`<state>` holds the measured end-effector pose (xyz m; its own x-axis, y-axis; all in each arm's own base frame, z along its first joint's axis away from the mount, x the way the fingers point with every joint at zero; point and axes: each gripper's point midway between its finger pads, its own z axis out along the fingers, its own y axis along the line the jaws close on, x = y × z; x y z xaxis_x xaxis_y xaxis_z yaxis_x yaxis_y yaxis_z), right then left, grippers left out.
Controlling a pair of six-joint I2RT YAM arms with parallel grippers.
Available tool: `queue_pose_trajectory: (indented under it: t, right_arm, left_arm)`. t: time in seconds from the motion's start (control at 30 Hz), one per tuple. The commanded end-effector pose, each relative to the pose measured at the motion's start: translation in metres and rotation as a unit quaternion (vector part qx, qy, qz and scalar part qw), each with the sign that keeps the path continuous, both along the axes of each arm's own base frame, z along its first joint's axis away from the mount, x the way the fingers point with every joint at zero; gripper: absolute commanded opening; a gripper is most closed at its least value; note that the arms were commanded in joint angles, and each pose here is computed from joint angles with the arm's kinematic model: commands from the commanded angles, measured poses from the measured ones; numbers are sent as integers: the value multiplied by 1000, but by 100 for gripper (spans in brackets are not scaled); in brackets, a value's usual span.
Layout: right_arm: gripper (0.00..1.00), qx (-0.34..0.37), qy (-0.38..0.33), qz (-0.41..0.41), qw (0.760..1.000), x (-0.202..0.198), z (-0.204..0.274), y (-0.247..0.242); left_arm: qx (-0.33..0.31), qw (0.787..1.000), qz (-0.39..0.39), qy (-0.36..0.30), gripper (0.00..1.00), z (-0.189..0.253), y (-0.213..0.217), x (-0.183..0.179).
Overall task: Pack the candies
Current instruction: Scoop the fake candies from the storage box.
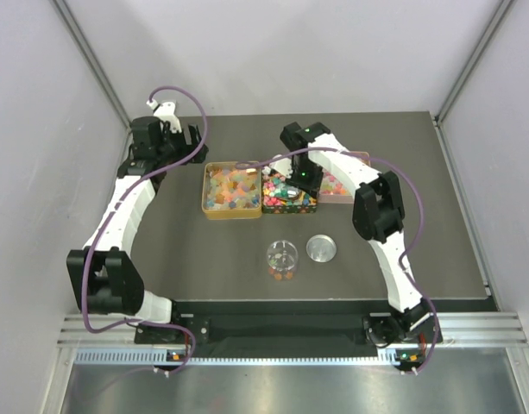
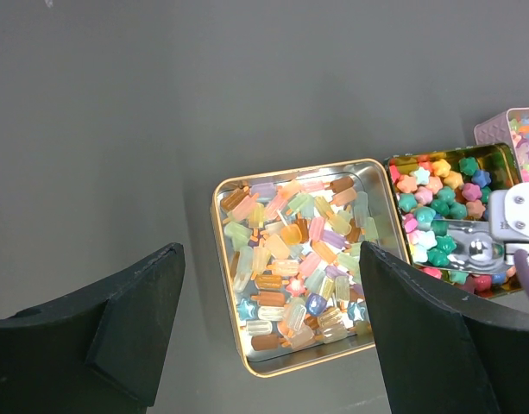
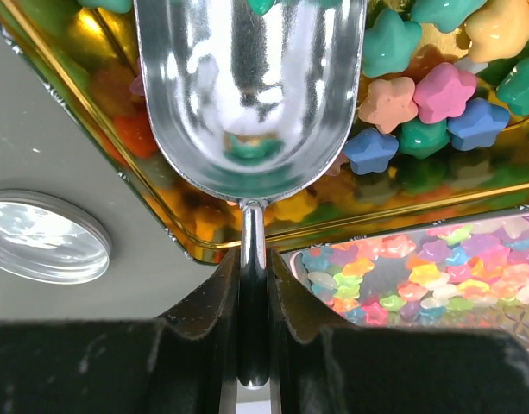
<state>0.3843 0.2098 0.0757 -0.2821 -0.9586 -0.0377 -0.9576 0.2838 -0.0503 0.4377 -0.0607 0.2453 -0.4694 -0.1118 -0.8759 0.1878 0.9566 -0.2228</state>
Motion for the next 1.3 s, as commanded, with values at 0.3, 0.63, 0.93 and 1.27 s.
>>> queue_pose_trajectory:
  t: [0.3, 0.63, 0.93, 1.27]
  right_arm:
    - [0, 69, 58, 7, 996, -15, -31, 23]
    - [0, 110, 38, 6, 993, -10, -23, 46]
    - [0, 124, 36, 0, 992, -21, -34, 44]
    - [0, 149, 9, -31, 988, -10, -36, 49]
  left_arm:
    - [11, 1000, 2, -28, 87, 27, 5, 10]
    - [23, 999, 7, -29, 87, 29, 8, 14]
    - [27, 999, 10, -26, 87, 27, 11, 17]
    - [28, 999, 9, -23, 87, 25, 10, 22]
